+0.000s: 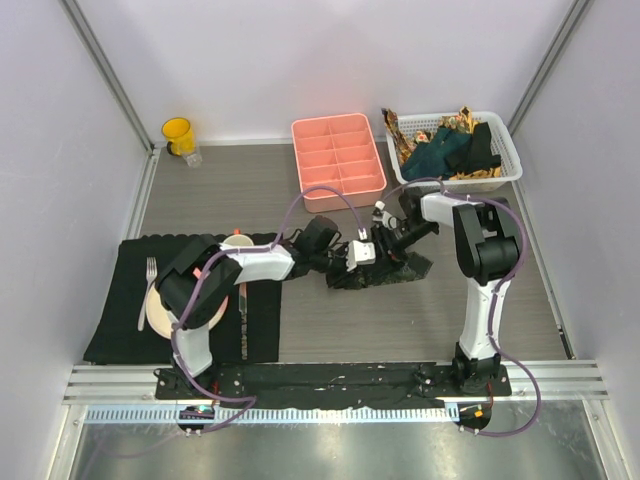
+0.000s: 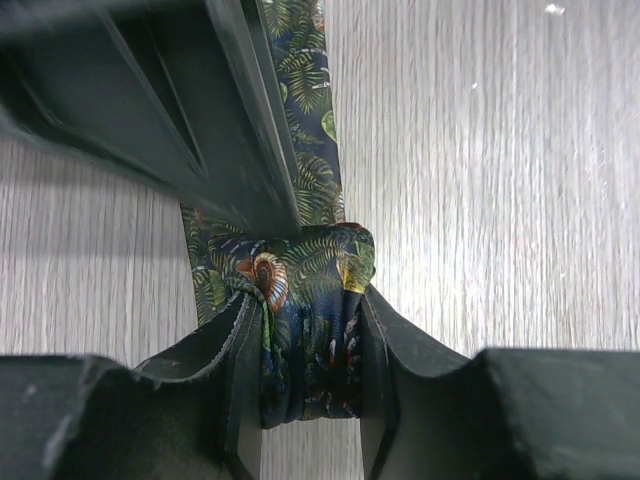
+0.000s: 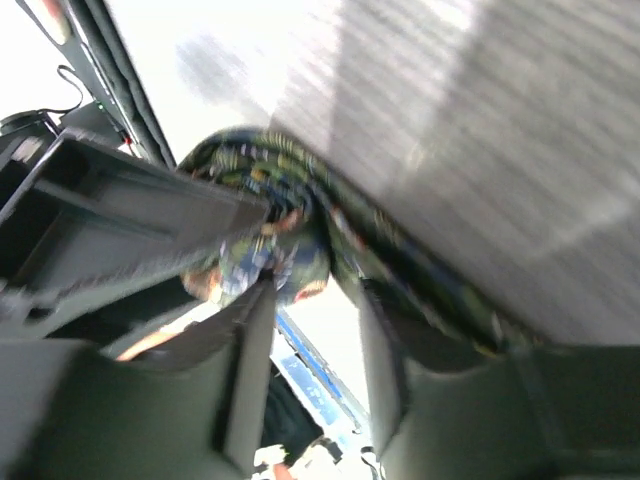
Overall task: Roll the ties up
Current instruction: Roll the tie at the center of the board.
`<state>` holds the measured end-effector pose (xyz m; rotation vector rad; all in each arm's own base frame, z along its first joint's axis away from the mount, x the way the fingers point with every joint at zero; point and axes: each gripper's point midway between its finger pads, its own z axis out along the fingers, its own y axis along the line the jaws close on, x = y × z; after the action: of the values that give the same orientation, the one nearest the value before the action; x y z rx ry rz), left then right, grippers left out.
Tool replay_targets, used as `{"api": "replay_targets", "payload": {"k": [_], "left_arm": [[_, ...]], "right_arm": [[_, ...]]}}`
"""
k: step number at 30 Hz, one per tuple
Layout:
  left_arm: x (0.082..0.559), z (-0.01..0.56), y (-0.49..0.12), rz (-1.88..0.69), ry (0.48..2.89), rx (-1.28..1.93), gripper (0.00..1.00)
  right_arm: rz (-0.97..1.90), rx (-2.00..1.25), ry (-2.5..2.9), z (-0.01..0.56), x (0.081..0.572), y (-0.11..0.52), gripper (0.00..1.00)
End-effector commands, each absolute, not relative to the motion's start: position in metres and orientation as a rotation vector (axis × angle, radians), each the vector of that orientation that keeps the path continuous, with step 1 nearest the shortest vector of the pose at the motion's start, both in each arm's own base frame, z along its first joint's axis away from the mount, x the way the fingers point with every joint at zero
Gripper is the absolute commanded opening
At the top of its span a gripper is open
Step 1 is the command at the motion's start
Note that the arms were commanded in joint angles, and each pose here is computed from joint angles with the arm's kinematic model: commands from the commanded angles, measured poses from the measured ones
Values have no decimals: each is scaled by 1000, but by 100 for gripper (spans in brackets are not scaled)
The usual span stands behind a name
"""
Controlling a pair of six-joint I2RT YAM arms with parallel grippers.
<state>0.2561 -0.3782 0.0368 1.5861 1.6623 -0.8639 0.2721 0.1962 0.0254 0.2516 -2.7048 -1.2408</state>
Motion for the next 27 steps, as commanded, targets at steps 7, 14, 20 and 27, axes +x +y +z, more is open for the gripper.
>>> {"api": "replay_targets", "payload": {"k": [7,14,20,27], "left_arm": [[237,-7,-342,-681,1921,1704,22],[236,-7,-345,-706,1935,1717,24],[240,5,-348,-780,1934,1666,48],[261,36,-364,-888,1794,1518,70]], "right_arm": [[-1477,283,-2641,74,265,221,51],[-1379,333,-2673,38,266,221,42],[-1175,367,-2775,2,270,196,1],[-979,295,-2820,-31,271,166,1]]}}
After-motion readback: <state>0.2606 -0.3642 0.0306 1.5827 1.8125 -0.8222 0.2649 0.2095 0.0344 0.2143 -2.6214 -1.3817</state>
